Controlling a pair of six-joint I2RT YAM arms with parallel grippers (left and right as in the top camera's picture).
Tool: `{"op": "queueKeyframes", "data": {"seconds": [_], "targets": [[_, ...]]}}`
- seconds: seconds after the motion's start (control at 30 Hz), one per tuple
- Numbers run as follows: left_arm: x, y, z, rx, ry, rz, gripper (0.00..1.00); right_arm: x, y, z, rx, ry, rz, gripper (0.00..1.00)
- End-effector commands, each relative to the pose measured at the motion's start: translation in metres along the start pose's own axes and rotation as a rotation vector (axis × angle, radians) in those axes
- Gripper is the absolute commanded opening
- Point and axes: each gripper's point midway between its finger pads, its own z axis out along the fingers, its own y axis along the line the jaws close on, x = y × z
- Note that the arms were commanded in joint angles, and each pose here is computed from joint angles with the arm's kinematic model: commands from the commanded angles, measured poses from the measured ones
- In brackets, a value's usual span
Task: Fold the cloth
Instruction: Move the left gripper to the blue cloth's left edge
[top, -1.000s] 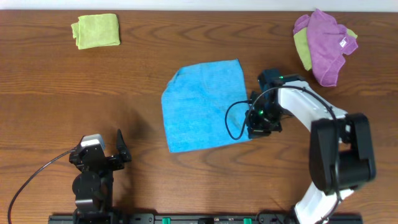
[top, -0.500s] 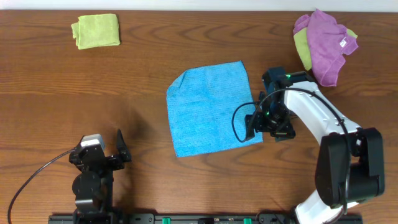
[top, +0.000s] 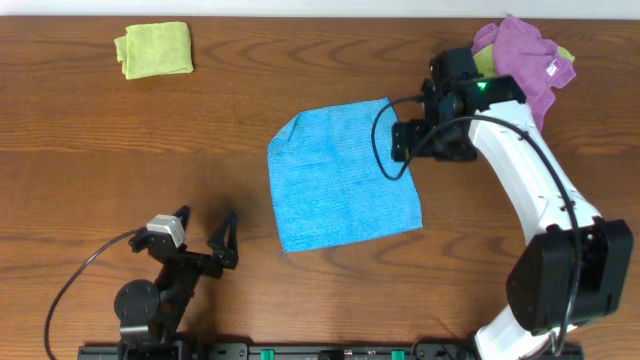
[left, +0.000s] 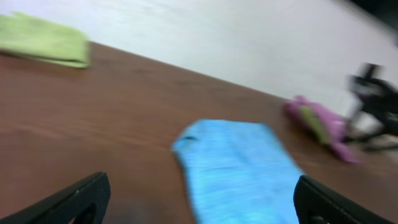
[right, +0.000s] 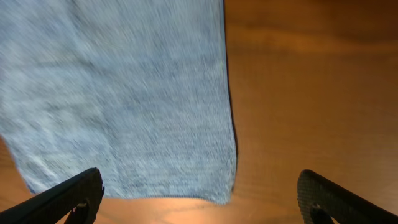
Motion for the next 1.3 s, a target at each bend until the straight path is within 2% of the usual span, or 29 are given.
{"op": "queueKeyframes", "data": {"seconds": [0.0, 0.17, 0.4, 0.57, 0.8, 0.97, 1.27], "targets": [[0.004, -0.032, -0.003, 0.184, 0.040, -0.063, 0.95, -0.013, 0.004, -0.019, -0.018, -0.061, 0.009, 0.99], [-0.011, -0.025, -0.002, 0.136, -0.034, -0.038, 0.96, -0.013, 0.006, -0.020, -0.025, -0.063, 0.000, 0.99], [-0.016, -0.025, -0.002, 0.137, -0.053, -0.045, 0.95, -0.012, 0.006, -0.020, -0.022, -0.057, -0.014, 0.99], [-0.013, -0.007, 0.007, 0.050, -0.038, -0.120, 0.95, -0.023, 0.008, -0.021, -0.031, -0.105, -0.023, 0.99], [0.004, 0.000, 0.046, 0.051, 0.136, -0.201, 0.96, -0.036, 0.010, -0.023, -0.040, -0.155, -0.028, 0.99], [0.004, -0.004, 0.096, 0.072, 0.333, -0.126, 0.96, -0.038, 0.005, -0.024, -0.037, -0.160, -0.013, 0.99], [0.018, 0.027, 0.175, 0.019, 0.646, -0.042, 0.96, -0.040, -0.023, -0.027, -0.021, -0.158, 0.063, 0.99]]}}
